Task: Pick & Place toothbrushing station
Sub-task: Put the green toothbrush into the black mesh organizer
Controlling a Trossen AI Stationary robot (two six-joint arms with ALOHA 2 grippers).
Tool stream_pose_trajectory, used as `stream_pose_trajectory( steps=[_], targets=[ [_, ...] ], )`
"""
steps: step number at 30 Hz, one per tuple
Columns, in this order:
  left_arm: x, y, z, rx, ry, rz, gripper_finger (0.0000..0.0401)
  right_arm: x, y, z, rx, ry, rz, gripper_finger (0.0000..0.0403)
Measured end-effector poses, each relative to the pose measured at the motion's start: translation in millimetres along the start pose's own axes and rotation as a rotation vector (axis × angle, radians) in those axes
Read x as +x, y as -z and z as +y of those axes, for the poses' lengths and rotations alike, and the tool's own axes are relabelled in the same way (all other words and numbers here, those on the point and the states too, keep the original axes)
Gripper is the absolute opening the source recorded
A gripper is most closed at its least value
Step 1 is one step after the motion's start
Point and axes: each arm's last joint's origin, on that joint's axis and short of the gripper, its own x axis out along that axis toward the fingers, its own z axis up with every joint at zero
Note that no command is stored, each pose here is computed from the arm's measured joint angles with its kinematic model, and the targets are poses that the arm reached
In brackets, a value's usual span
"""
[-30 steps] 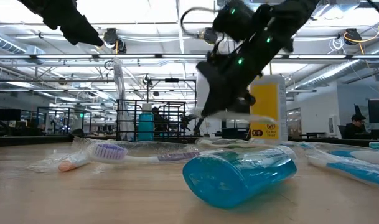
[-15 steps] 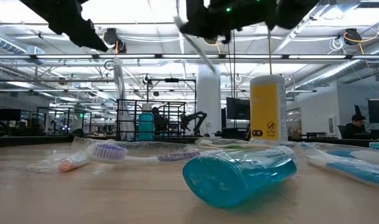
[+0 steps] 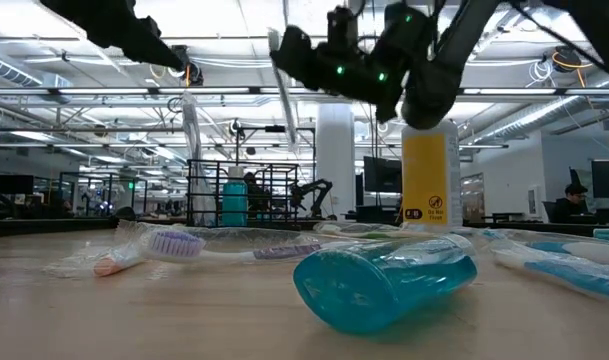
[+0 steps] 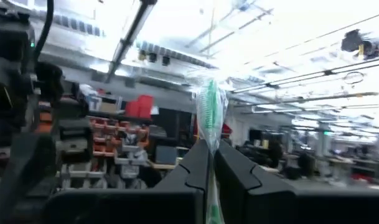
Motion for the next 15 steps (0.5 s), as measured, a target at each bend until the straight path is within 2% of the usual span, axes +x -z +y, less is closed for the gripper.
stream_pose_trajectory(
  steps=[6, 15],
  targets=[
    [0.1, -0.4, 0.4, 0.037, -0.003, -0.004, 0.0177, 10.2, 14.3, -10.6, 0.104, 0.019, 0.017, 0.0008],
    [0.3, -0.6, 1.3, 0.056, -0.014, -0.005, 0.0177, 9.8, 31.6, -10.2, 0.105, 0.004, 0.179, 0.0009]
  ],
)
